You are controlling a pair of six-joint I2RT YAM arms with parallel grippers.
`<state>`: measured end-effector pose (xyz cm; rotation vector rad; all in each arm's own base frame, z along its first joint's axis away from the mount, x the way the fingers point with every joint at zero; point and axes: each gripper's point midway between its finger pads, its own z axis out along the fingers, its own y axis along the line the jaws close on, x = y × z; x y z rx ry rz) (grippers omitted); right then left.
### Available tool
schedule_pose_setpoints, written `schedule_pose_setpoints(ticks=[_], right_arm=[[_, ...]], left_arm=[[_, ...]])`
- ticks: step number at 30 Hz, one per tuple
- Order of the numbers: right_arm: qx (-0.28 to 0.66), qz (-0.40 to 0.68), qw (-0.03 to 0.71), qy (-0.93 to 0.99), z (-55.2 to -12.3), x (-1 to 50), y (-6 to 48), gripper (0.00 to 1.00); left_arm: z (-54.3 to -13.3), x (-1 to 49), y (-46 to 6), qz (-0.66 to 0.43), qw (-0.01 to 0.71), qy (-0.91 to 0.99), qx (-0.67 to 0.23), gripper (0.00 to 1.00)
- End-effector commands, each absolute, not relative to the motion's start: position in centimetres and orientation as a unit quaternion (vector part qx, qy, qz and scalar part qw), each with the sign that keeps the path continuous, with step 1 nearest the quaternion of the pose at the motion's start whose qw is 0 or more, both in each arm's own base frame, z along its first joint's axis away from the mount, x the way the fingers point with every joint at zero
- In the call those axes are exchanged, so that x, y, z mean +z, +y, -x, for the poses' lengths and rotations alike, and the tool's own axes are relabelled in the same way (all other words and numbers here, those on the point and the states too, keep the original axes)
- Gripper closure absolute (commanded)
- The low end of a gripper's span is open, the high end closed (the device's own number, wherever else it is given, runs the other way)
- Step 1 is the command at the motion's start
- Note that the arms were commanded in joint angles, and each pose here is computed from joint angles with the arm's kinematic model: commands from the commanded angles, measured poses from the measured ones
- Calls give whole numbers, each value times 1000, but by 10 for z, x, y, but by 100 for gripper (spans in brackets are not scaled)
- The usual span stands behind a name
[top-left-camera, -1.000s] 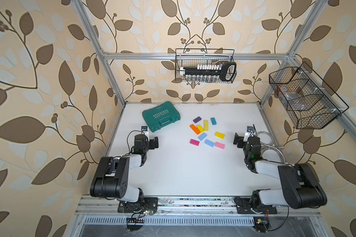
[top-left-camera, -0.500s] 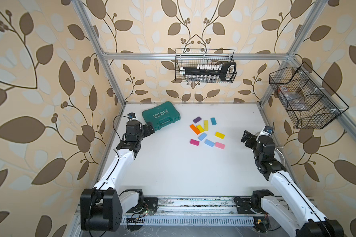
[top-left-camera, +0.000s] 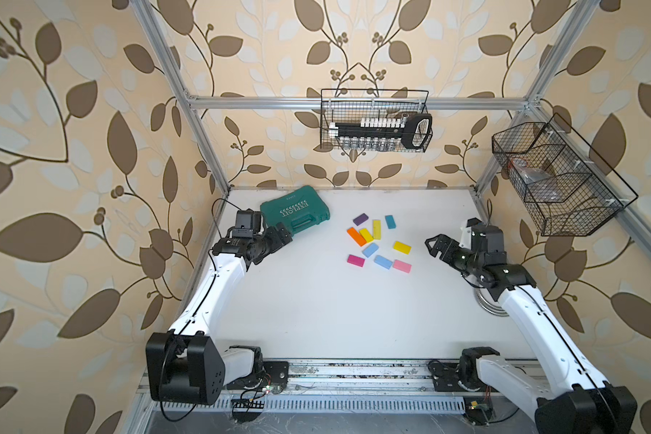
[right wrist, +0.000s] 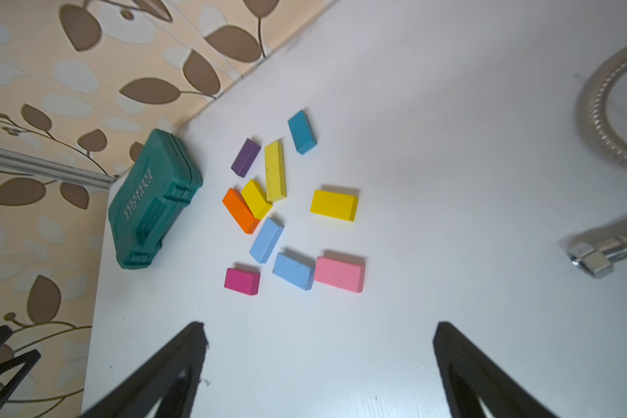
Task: Assemble the letter c with building blocks
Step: Pick up the building block from the center of the board.
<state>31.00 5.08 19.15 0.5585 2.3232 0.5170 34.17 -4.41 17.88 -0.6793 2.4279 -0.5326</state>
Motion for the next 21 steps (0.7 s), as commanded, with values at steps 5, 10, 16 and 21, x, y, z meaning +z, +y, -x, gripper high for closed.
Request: schedule_pose_setpoints(ticks=[5,10,16,21], right_arm=[[150,-237,254,926,-296,163,66,5],[81,-262,207,939,-303,126,61,5],[33,-255,151,954,-319,81,76,5],[21,-224,134,965,-331,65,99,9]], left_arm=[[-330,169,-59,238,215,927,-196,1],[-337,160,-68,232,192,931,-205,1],[-342,153,-78,226,175,935,-209,1],[-342,152,-82,222,174,936,-212,1]])
